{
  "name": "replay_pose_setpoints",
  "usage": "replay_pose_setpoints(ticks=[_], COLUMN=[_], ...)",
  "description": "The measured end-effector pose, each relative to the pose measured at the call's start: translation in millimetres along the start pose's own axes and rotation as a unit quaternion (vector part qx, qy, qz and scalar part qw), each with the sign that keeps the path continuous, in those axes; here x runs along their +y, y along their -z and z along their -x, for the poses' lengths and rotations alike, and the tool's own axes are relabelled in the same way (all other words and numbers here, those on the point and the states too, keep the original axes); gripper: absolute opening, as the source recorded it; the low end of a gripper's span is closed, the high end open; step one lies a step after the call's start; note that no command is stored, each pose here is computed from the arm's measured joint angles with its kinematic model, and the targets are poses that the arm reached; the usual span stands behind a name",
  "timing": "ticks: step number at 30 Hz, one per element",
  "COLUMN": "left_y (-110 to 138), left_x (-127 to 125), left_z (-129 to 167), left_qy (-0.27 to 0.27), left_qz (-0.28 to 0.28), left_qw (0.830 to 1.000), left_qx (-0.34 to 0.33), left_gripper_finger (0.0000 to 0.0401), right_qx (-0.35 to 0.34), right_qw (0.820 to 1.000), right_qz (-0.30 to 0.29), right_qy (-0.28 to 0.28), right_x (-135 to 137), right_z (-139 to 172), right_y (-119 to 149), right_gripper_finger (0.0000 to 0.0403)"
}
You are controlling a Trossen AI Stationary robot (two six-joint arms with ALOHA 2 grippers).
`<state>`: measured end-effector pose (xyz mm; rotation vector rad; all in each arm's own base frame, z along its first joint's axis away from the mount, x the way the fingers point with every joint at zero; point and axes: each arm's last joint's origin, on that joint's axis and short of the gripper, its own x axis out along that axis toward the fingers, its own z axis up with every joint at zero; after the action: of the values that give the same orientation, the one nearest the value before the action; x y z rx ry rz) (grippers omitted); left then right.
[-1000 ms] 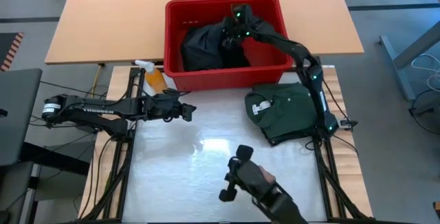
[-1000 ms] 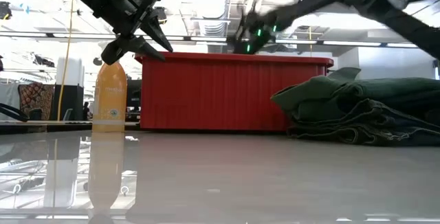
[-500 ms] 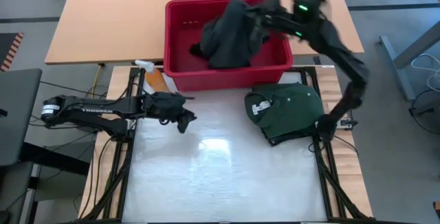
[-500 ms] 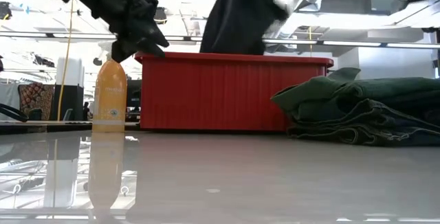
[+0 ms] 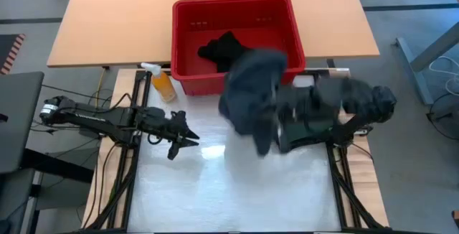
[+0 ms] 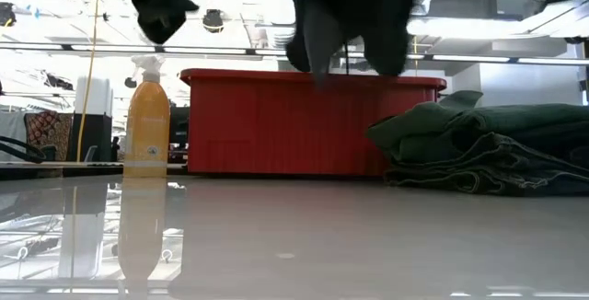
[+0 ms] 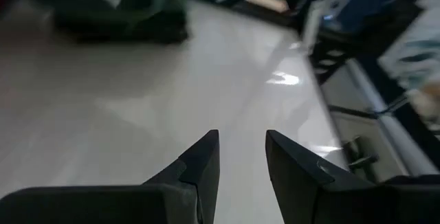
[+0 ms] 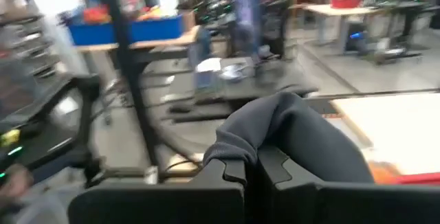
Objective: Fold Laundry from Bin
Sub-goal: Remove the dark blue shorts from the red bin
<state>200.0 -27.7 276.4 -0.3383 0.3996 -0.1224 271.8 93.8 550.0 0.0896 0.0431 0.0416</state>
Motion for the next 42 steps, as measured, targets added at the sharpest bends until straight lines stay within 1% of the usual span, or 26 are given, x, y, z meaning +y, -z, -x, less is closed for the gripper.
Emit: replay_pose_setpoints(ticks=[4, 7, 10, 12, 14, 16, 18, 20, 21, 22, 24, 26, 27, 29, 31, 32, 33, 35, 38, 39, 42], left_y=[2.0, 0.6, 2.7, 3.7, 4.8, 5.5, 5.8, 6.4, 6.9, 7.4, 9.1, 12.9, 14.4, 18.4, 25.2, 27.4, 28.5, 28.7, 31.2, 32.3, 32.3], left_x=[-16.0, -28.4, -37.4, -41.5, -43.8, -44.5, -45.6, -47.2, -48.1, -48.9, -50.3, -51.8, -52.6, -53.4, -54.1, -55.1, -56.6, -60.4, -66.2, -68.2, -76.6], left_z=[-4.3, -3.7, -2.7, -1.9, -1.3, -1.0, -0.5, 0.1, 0.4, 0.6, -2.8, -8.2, -12.3, -23.7, -39.1, -47.0, -54.5, -68.3, -88.8, -95.9, -117.4], left_qy=[0.023, 0.04, 0.03, 0.016, 0.0, -0.014, -0.025, -0.034, -0.039, -0.044, -0.057, -0.069, -0.073, -0.082, -0.086, -0.084, -0.078, -0.055, -0.02, -0.012, 0.017], left_qz=[-0.026, -0.054, -0.076, -0.079, -0.069, -0.048, -0.024, -0.004, 0.005, 0.012, 0.021, 0.024, 0.028, 0.042, 0.051, 0.055, 0.058, 0.059, 0.045, 0.036, 0.008], left_qw=[0.999, 0.997, 0.995, 0.994, 0.995, 0.995, 0.995, 0.995, 0.994, 0.994, 0.993, 0.992, 0.992, 0.991, 0.991, 0.991, 0.99, 0.988, 0.988, 0.989, 0.994], left_qx=[-0.019, -0.047, -0.061, -0.071, -0.077, -0.082, -0.089, -0.095, -0.099, -0.102, -0.106, -0.1, -0.1, -0.098, -0.09, -0.093, -0.102, -0.129, -0.147, -0.142, -0.11], left_gripper_finger=[0.0107, 0.0107, 0.0107, 0.0107, 0.0107, 0.0107, 0.0107, 0.0107, 0.0107, 0.0107, 0.0107, 0.0107, 0.0107, 0.0107, 0.0107, 0.0107, 0.0107, 0.0107, 0.0107, 0.0107, 0.0107], right_qx=[-0.007, 0.023, 0.085, 0.14, 0.204, 0.257, 0.297, 0.339, 0.366, 0.391, 0.435, 0.471, 0.484, 0.495, 0.479, 0.477, 0.483, 0.506, 0.54, 0.547, 0.546], right_qw=[1.0, 1.0, 0.995, 0.985, 0.966, 0.938, 0.903, 0.864, 0.845, 0.83, 0.812, 0.804, 0.805, 0.815, 0.833, 0.836, 0.833, 0.818, 0.798, 0.795, 0.8], right_qz=[0.01, 0.005, -0.033, -0.06, -0.079, -0.095, -0.114, -0.133, -0.139, -0.143, -0.13, -0.118, -0.118, -0.141, -0.172, -0.186, -0.198, -0.21, -0.191, -0.182, -0.164], right_qy=[-0.018, -0.02, 0.03, 0.08, 0.138, 0.215, 0.289, 0.347, 0.363, 0.37, 0.367, 0.344, 0.322, 0.267, 0.217, 0.197, 0.184, 0.177, 0.186, 0.187, 0.188], right_x=[28.7, 39.0, 36.0, 28.0, 18.7, 8.8, -5.0, -20.8, -28.9, -36.3, -48.6, -61.0, -68.1, -85.9, -106.9, -118.5, -129.5, -147.7, -162.4, -163.4, -161.1], right_z=[-6.7, -6.4, -1.1, 3.7, 6.7, 7.3, 4.9, 2.6, 0.6, -3.2, -13.1, -23.9, -29.4, -40.1, -51.2, -54.3, -55.1, -48.7, -28.7, -20.7, 5.1], right_y=[7.2, 16.1, 29.1, 40.9, 57.1, 78.0, 99.5, 120.0, 130.9, 142.0, 165.1, 185.8, 193.5, 202.8, 206.2, 207.2, 207.9, 207.8, 202.2, 198.3, 181.7], right_gripper_finger=[0.0021, 0.0021, 0.0022, 0.0022, 0.0023, 0.0023, 0.0023, 0.0023, 0.0024, 0.0024, 0.0025, 0.0031, 0.0035, 0.0043, 0.0049, 0.0051, 0.0053, 0.0057, 0.0064, 0.0067, 0.0076])
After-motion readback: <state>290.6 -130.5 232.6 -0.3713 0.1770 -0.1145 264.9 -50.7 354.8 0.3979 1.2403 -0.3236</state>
